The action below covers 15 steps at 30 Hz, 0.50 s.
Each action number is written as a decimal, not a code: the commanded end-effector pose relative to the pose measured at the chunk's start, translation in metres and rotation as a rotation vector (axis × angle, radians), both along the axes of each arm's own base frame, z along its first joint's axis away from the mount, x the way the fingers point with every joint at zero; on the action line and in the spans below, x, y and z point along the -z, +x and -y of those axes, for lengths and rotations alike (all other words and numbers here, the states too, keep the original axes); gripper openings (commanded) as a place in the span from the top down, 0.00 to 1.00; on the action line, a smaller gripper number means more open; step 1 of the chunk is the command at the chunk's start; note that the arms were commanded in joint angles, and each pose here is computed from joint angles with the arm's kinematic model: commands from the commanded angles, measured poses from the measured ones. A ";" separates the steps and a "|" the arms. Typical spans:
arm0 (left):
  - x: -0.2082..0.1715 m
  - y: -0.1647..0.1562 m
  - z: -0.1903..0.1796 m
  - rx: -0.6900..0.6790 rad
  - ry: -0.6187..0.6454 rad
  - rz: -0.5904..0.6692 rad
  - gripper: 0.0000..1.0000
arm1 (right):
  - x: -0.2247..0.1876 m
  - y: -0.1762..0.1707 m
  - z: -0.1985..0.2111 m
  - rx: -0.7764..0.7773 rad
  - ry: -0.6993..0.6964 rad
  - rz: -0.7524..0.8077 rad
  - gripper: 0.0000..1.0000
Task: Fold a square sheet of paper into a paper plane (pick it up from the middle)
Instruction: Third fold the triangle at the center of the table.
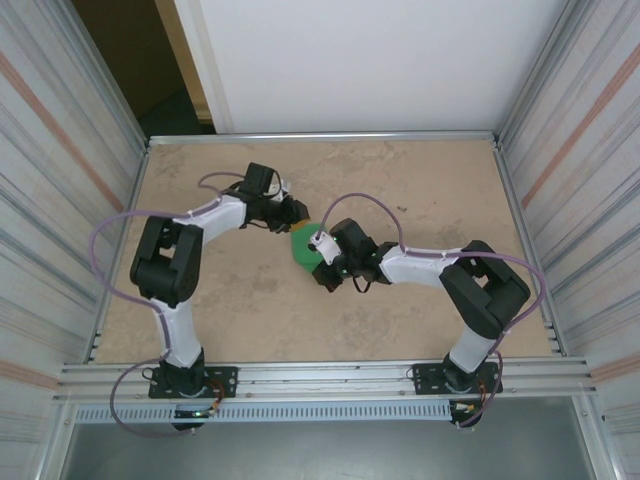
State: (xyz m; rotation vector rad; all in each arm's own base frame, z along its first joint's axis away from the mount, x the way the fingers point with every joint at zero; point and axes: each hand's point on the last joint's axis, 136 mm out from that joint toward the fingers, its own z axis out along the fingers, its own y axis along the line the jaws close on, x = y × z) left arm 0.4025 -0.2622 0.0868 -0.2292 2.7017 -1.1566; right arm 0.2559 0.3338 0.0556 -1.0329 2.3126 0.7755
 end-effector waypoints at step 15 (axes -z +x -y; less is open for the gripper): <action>0.079 -0.012 -0.014 0.098 0.247 -0.142 0.91 | 0.004 0.006 -0.004 0.053 0.034 -0.139 1.00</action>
